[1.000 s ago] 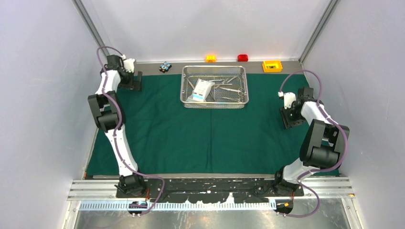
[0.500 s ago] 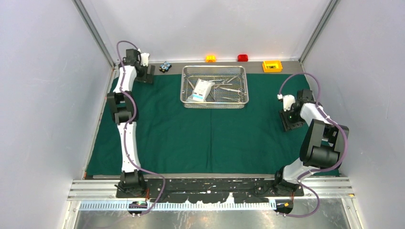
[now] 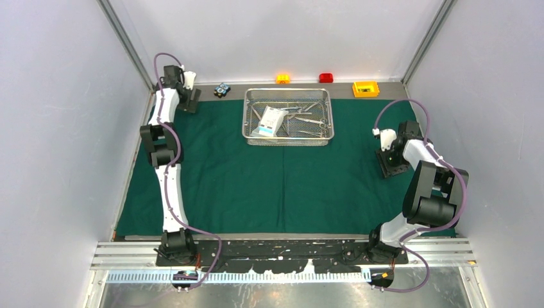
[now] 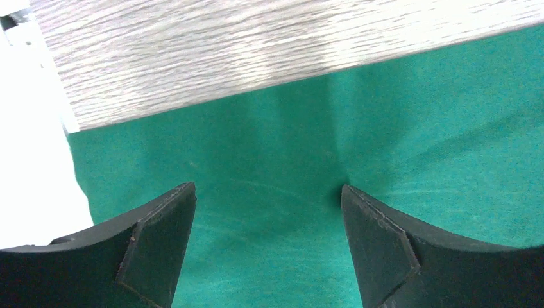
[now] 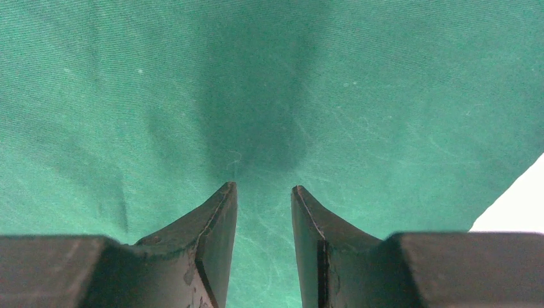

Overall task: Open and lay out the surgical kit
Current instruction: Smooth out the surgical kit at the center of the board.

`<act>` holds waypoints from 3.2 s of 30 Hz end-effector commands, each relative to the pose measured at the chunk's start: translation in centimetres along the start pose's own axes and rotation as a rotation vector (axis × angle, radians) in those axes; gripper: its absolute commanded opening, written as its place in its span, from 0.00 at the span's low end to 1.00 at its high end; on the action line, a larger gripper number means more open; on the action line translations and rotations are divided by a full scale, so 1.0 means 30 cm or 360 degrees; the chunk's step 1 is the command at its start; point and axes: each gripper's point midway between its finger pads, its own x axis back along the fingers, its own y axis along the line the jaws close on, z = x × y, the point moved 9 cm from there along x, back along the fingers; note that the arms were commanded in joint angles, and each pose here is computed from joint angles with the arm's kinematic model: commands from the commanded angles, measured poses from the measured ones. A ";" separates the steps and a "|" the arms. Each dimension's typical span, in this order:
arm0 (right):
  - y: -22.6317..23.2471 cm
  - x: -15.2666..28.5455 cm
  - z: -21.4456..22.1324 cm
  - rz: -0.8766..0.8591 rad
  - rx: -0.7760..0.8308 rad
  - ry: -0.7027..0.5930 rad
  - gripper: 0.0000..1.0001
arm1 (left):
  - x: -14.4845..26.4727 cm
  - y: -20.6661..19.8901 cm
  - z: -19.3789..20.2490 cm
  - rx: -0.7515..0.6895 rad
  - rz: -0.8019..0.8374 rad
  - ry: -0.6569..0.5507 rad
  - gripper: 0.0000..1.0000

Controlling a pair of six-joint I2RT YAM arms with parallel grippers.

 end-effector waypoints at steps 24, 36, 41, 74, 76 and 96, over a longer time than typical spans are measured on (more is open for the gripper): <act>-0.001 0.073 0.013 0.0111 0.0024 -0.0087 0.42 | -0.125 0.243 0.170 -0.0194 -0.0468 0.0328 0.94; 0.014 0.049 0.024 0.0063 0.0015 -0.0093 0.42 | 0.210 0.228 -0.003 0.0017 -0.0282 -0.0038 1.00; 0.014 0.037 0.024 0.0058 0.0026 -0.0099 0.42 | 0.332 0.172 0.038 0.0040 -0.0140 -0.0065 1.00; -0.001 -0.057 0.390 -0.0143 0.0102 0.0328 0.41 | 0.584 0.057 1.012 0.0091 0.0115 0.0471 1.00; 0.005 -0.049 0.394 -0.0163 0.0108 0.0325 0.41 | 0.571 0.076 1.043 0.0106 0.0098 0.0502 1.00; -0.023 0.151 0.349 -0.0264 -0.0061 -0.0033 0.45 | 0.656 0.202 1.028 0.0471 0.0135 0.0245 0.99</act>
